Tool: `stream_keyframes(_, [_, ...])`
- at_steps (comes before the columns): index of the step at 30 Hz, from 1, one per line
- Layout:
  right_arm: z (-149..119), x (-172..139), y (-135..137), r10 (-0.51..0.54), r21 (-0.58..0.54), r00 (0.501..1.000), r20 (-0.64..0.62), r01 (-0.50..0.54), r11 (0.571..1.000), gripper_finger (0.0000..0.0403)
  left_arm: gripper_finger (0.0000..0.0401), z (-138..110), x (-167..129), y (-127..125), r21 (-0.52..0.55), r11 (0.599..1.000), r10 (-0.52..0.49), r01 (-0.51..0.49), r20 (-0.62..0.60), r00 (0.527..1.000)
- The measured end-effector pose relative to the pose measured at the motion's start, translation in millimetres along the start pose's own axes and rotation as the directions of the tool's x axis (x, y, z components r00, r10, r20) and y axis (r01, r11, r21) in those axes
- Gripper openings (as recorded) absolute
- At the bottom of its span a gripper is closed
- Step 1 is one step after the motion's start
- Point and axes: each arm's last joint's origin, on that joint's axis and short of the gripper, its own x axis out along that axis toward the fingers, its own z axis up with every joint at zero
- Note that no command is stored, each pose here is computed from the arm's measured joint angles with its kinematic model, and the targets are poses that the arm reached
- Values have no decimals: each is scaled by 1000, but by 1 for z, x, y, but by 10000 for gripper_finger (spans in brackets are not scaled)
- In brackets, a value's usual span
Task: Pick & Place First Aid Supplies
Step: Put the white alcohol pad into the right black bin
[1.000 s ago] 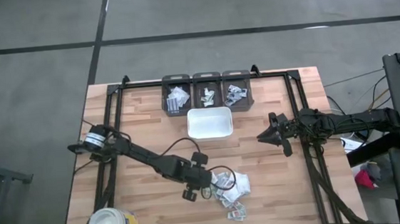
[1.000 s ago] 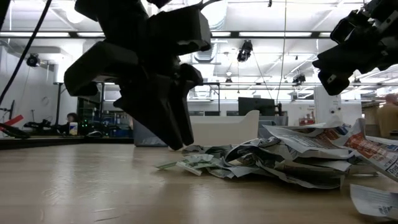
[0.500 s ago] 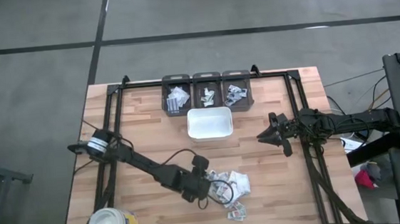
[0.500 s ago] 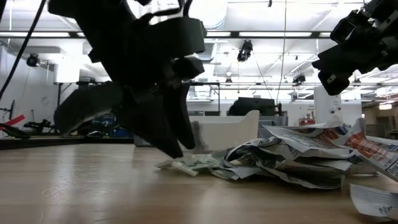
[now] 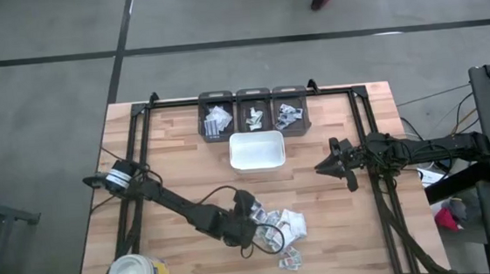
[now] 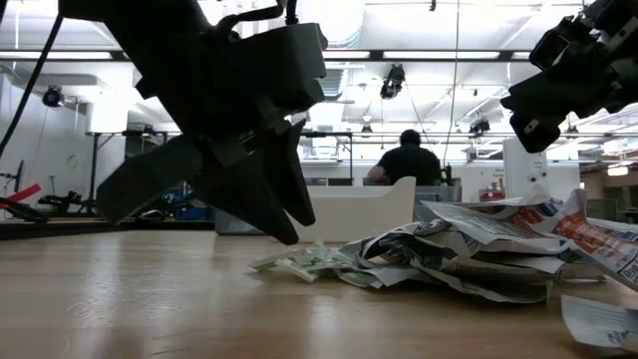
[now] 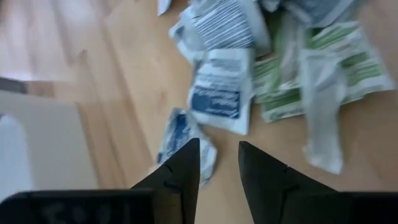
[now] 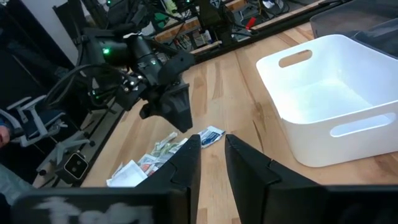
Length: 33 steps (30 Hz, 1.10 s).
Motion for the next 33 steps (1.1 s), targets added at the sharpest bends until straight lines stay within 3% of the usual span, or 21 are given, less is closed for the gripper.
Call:
stream_keyframes(3, [0,0,0,0,0,1000,0,0,1000,78,115,-1,-1,0,4,999,35,-35,-12,999])
stream_keyframes(7, [0,0,0,0,0,1000,0,0,1000,84,115,-1,0,1,-5,1000,-17,17,-2,1000])
stream_keyframes(15, [0,0,0,0,0,1000,0,0,1000,83,115,-5,10,17,-117,992,-57,55,-9,998])
stream_keyframes(27, [0,0,0,0,0,1000,0,0,1000,70,115,-10,25,41,-295,935,-189,195,49,981])
stream_keyframes(33, [0,0,0,0,0,1000,0,0,1000,80,115,-12,27,46,-359,914,-187,190,44,981])
